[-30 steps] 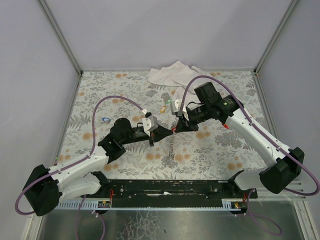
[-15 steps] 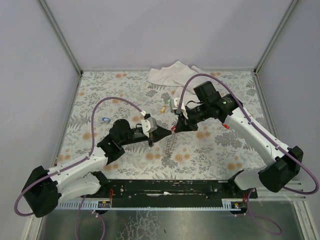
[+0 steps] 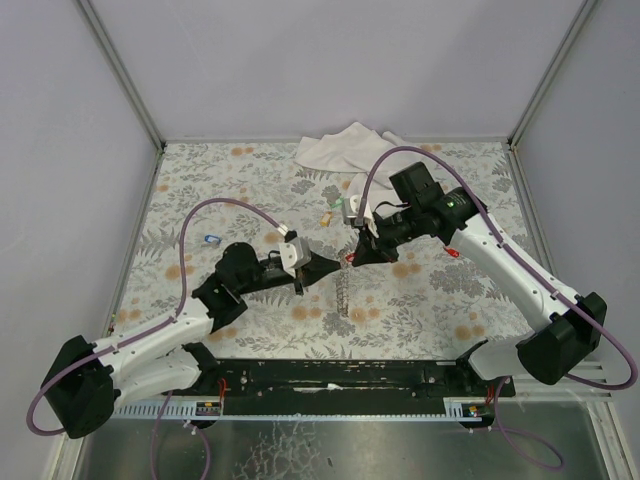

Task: Remove the keys from the keyring
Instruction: Remove the key from the keyring.

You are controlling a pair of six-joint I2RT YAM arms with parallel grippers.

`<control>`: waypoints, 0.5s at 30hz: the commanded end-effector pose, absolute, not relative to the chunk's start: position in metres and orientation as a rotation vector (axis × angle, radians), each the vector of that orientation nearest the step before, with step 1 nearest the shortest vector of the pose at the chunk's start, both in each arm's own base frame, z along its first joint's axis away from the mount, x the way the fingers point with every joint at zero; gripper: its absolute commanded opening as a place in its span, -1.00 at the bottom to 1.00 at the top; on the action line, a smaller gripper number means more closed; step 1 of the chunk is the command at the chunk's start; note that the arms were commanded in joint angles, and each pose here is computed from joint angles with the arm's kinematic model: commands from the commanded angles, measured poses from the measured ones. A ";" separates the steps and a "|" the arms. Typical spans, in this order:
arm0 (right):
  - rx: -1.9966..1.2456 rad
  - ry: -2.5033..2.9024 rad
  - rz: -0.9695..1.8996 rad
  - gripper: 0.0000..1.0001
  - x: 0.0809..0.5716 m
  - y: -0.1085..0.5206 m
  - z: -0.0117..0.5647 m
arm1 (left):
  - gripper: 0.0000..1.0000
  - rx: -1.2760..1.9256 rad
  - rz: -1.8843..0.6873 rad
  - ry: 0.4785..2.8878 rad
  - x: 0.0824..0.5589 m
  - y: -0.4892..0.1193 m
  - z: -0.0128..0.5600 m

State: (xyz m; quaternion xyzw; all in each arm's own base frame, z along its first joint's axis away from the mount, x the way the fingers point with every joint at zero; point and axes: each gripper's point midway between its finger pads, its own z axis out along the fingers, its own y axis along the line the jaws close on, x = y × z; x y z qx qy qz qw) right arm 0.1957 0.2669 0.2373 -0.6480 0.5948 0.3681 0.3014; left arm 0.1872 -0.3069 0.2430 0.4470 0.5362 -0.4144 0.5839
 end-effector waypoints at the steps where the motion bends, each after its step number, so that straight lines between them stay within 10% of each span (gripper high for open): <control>1: -1.714 1.485 0.986 -1.00 0.192 0.268 0.260 | -1.00 1.006 -0.948 1.167 0.188 -0.306 0.260; 15: -1.787 1.369 0.996 -1.00 0.178 0.263 0.260 | -1.00 0.931 -1.010 1.151 0.188 -0.303 0.256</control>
